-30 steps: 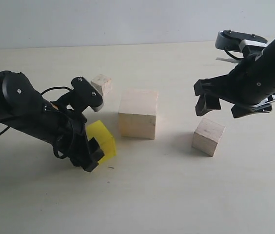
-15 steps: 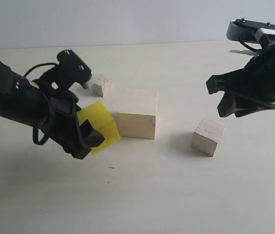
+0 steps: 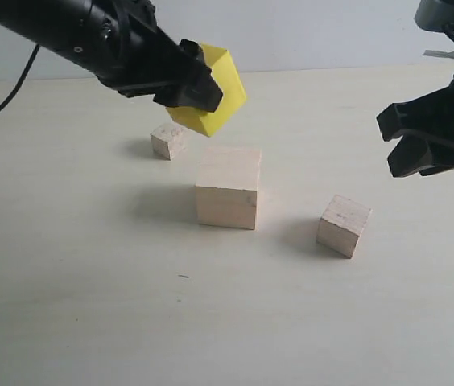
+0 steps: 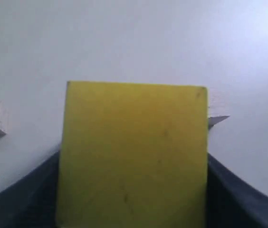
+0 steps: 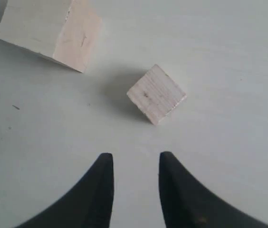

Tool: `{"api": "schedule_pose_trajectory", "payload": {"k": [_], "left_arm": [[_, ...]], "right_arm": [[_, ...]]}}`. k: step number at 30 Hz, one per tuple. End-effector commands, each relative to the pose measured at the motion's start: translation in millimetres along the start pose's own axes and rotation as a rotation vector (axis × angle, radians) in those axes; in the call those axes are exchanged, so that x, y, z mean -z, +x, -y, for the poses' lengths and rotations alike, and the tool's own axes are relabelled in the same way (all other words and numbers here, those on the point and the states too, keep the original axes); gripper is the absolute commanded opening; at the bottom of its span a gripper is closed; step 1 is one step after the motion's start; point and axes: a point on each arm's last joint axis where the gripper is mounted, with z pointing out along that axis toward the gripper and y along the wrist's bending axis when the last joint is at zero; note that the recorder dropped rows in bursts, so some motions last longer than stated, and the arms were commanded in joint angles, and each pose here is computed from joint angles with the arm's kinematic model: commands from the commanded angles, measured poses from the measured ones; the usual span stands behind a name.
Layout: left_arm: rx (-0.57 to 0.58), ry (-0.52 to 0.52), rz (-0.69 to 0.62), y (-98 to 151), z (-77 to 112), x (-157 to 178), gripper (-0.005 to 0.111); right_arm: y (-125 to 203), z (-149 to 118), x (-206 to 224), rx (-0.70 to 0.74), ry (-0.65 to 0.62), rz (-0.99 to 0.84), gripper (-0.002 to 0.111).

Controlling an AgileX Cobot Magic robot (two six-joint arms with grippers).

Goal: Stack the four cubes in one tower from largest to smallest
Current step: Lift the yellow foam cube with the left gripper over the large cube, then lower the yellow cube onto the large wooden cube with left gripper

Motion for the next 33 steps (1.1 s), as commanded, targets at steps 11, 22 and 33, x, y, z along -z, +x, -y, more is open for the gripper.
{"api": "schedule_pose_trajectory", "payload": {"k": [11,22,33], "left_arm": [[0.356,-0.122,-0.199,-24.1,-6.6,-48.6,0.000],[0.448,-0.148,-0.218,-16.6,-3.7,-81.1,0.000],[0.447,-0.140,-0.225,-14.5,4.8,-89.7,0.000]], "right_arm": [[1.6,-0.2,2.6,0.002,0.000,0.005,0.032],[1.9,-0.2,2.6,0.002,0.000,0.001,0.032],[1.9,-0.2,2.6,0.002,0.000,0.001,0.032]]}}
